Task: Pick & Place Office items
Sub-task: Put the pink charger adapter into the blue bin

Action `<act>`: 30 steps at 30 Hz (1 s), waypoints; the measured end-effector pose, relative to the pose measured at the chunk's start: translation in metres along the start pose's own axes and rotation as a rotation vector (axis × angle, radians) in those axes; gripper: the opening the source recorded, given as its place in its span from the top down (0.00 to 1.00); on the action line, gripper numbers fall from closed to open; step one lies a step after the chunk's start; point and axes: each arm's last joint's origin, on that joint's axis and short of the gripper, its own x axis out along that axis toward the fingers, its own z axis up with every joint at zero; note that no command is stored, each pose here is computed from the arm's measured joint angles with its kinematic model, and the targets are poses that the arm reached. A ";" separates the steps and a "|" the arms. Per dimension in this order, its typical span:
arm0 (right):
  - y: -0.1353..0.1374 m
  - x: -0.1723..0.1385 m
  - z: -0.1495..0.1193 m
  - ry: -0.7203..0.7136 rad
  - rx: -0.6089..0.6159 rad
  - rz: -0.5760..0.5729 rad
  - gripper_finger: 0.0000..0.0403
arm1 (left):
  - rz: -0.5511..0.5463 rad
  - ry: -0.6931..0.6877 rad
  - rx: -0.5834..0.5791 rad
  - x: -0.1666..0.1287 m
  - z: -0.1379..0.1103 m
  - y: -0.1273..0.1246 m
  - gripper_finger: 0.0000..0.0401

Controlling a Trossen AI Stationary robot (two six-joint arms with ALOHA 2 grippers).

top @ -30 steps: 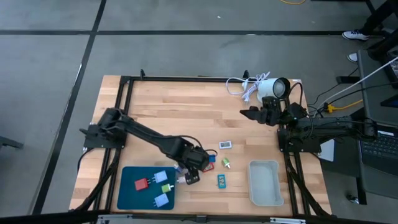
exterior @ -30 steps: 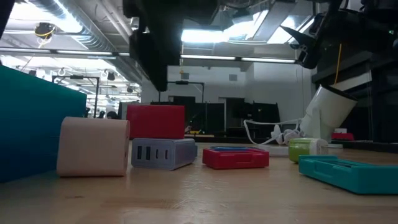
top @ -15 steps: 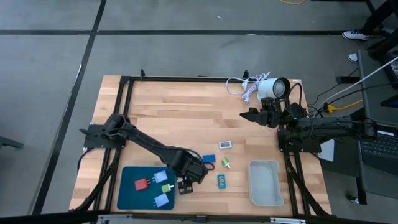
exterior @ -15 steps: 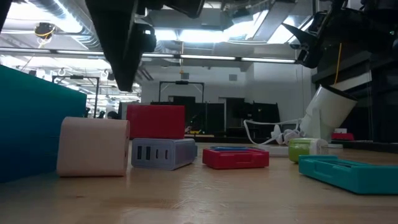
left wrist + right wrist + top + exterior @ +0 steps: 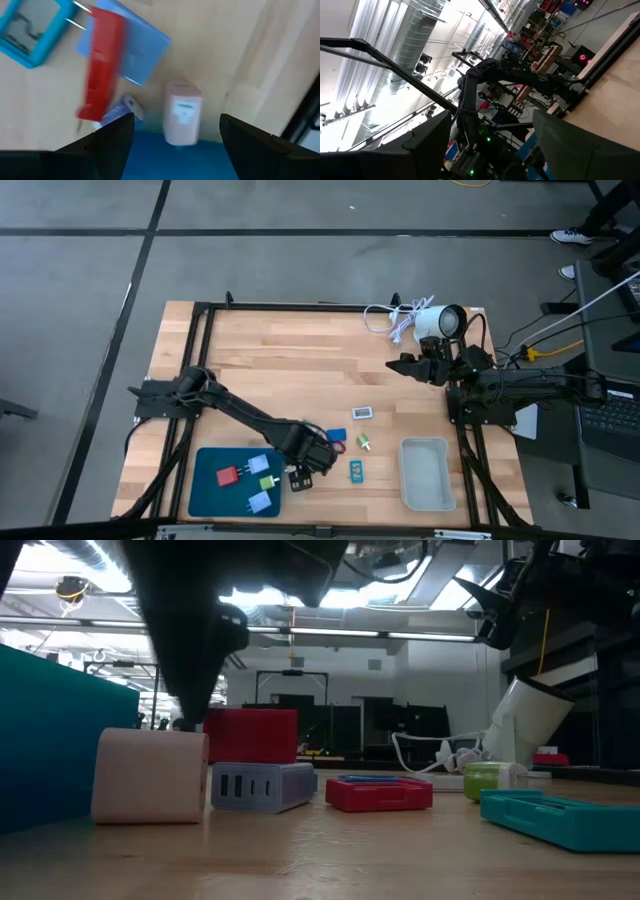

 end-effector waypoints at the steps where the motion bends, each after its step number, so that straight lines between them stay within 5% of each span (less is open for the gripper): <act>1: 0.000 0.000 0.000 -0.001 0.000 0.000 0.30 | 0.001 0.002 0.003 0.001 0.000 -0.001 0.29; 22: -0.001 0.000 0.000 0.008 -0.031 -0.005 0.30 | 0.041 0.055 -0.028 0.030 -0.003 -0.001 0.31; 26: -0.001 0.000 0.000 0.003 -0.030 -0.008 0.30 | 0.053 0.063 -0.053 0.030 -0.002 0.002 0.45; 30: -0.001 0.000 0.000 0.002 -0.030 -0.009 0.30 | 0.058 0.070 -0.058 0.030 -0.001 0.005 0.70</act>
